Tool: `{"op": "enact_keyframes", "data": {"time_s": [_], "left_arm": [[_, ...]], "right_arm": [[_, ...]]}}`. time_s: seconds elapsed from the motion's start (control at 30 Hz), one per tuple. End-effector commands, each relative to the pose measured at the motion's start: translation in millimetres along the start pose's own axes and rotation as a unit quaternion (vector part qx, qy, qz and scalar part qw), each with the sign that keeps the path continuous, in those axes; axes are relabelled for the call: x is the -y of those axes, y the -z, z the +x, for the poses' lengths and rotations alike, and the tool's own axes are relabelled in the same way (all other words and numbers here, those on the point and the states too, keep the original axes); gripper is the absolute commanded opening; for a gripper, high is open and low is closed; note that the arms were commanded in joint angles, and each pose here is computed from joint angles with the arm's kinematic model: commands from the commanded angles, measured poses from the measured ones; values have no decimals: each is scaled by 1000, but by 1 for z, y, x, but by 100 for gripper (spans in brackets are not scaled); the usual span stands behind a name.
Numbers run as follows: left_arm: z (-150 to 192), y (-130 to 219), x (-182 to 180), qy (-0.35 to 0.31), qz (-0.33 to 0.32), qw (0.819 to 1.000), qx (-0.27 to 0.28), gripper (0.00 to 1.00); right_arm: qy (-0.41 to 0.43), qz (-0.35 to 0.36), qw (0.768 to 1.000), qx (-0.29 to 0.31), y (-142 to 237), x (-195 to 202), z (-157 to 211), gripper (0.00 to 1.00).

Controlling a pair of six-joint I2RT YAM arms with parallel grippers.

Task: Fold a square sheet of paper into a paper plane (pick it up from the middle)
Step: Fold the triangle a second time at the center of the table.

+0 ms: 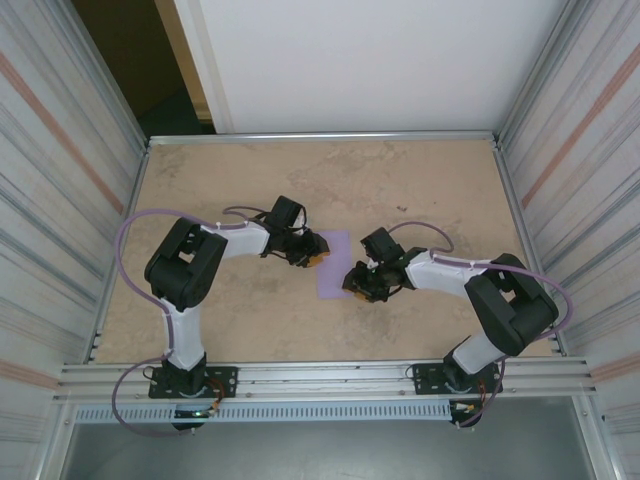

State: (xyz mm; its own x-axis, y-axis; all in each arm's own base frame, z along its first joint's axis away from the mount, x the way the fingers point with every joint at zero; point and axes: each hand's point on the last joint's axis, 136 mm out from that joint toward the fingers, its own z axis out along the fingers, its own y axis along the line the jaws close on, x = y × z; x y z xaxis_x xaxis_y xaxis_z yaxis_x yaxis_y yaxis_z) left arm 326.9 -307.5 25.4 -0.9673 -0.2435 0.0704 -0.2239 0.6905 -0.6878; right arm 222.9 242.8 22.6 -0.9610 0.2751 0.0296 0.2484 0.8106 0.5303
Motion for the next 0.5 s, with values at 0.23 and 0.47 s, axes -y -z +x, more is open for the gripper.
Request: {"op": "enact_keyframes", "data": {"time_s": [0.23,0.47], "left_arm": [[23,-13,-58,61,-83,994,-39,30],[22,-13,-52,57,-71,995,-44,30]], "right_arm": [[23,-1,1000,3,4,-7,0,34],[28,29,999,23,12,0,-6,35]]}}
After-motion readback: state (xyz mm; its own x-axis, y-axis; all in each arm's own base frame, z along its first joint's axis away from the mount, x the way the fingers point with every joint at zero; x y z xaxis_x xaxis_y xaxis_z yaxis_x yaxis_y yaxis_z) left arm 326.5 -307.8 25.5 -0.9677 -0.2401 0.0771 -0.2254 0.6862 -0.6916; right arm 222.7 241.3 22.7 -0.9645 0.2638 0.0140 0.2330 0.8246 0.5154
